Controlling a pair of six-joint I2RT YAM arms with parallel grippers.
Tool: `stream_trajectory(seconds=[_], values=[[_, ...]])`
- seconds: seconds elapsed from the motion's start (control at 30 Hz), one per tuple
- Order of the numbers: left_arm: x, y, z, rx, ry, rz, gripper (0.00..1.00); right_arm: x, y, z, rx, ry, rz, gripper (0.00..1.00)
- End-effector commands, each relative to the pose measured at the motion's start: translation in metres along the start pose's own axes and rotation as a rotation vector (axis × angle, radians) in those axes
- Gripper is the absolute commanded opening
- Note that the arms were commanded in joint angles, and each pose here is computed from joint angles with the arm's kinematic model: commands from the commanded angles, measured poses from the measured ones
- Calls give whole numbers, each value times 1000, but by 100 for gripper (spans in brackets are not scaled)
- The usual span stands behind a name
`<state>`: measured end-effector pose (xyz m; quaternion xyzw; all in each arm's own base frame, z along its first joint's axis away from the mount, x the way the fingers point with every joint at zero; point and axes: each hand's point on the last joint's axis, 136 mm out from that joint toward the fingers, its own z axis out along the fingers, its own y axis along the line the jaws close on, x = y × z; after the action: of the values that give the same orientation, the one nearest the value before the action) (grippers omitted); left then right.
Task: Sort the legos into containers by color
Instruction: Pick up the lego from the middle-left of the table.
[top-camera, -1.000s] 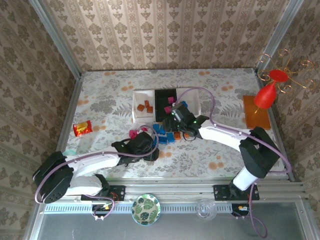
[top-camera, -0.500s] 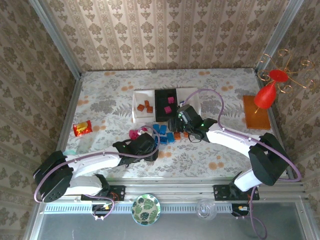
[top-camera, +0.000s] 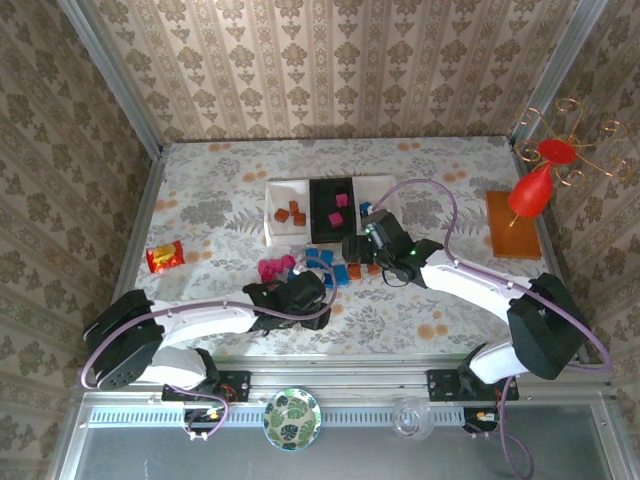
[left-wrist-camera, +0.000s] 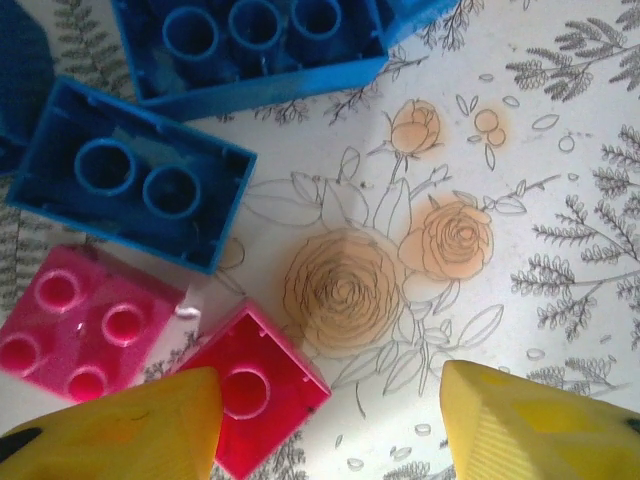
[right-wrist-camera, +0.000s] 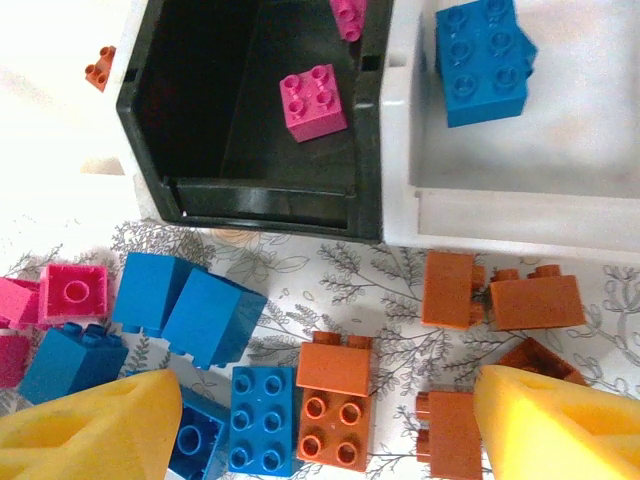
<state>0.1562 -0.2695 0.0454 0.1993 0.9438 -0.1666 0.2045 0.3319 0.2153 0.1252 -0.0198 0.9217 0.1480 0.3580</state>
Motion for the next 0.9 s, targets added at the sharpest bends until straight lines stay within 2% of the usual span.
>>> stream_trajectory(seconds=[0.0,0.2,0.37,0.5,0.6,0.67,0.87], values=[[-1,-18,8,71,21,28,60,-10,-13,-14,26,-59,39,79],[2,-47,22,176,72,54,57,-13,-28,-25,38,-80,65,79],[-11,-63,10,180,37,100,58,-11,-34,-25,44,-78,77,80],[-21,-57,-8,140,-13,109,63,-10,-37,-25,45,-79,83,80],[-21,-41,-15,57,-21,126,71,-9,-38,-24,44,-77,86,80],[-15,-31,-11,0,3,134,74,-9,-38,-24,41,-76,90,80],[-1,-31,18,-17,81,164,75,-6,-42,-28,48,-76,90,80]])
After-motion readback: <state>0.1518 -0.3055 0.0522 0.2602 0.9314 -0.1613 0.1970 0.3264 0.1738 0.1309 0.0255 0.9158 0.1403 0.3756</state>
